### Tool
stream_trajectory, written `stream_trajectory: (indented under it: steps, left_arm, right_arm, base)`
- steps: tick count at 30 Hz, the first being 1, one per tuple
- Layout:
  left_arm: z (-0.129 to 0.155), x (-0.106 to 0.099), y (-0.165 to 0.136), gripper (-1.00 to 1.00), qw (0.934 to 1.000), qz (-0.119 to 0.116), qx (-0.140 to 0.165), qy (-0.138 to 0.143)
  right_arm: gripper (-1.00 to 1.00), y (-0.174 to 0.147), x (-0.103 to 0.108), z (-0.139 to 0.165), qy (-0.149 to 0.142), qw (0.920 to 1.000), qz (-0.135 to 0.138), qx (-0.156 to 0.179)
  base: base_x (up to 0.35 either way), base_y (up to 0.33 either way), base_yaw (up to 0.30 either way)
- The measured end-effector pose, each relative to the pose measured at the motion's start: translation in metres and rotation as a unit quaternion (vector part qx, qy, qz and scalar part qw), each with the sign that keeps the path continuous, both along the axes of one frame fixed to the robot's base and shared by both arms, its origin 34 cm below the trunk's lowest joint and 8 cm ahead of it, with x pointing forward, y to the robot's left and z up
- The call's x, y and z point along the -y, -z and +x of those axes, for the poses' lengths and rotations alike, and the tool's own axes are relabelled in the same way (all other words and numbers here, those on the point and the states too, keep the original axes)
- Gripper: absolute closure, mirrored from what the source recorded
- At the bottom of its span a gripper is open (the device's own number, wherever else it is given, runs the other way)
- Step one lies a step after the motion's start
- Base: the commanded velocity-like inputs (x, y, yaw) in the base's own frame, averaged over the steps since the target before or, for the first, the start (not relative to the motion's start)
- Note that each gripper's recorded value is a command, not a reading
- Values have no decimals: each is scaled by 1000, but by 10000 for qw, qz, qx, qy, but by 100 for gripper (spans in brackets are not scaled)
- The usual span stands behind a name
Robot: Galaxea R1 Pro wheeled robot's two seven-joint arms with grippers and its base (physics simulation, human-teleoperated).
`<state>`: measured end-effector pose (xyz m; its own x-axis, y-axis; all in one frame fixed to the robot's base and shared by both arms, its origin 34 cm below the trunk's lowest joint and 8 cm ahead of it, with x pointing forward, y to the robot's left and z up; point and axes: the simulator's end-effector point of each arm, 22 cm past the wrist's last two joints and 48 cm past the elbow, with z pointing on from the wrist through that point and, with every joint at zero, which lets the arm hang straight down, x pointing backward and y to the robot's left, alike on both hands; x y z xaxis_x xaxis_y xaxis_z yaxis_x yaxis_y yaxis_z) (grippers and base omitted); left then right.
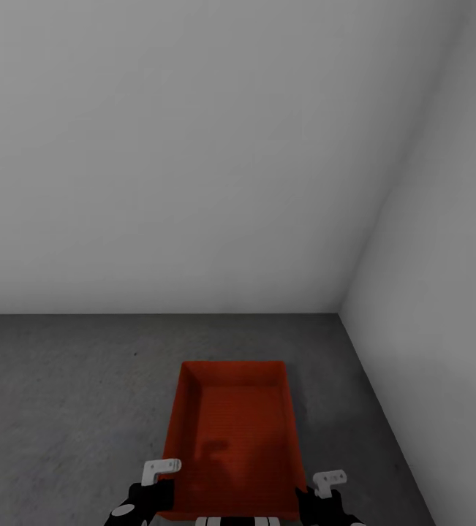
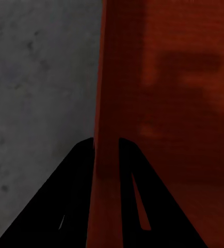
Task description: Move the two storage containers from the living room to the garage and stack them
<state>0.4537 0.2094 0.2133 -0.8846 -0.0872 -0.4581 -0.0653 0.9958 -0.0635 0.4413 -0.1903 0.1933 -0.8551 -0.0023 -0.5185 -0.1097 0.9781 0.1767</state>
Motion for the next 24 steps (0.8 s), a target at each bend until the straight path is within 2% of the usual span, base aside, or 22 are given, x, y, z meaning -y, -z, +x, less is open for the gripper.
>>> stream_trajectory:
  steps: [24]
  left_arm:
    - [2, -1, 9, 100, 10000, 13, 45, 16]
  right_arm:
    - [100, 10, -1, 2, 3, 10000, 17, 46]
  base:
    - [0, 0, 0]
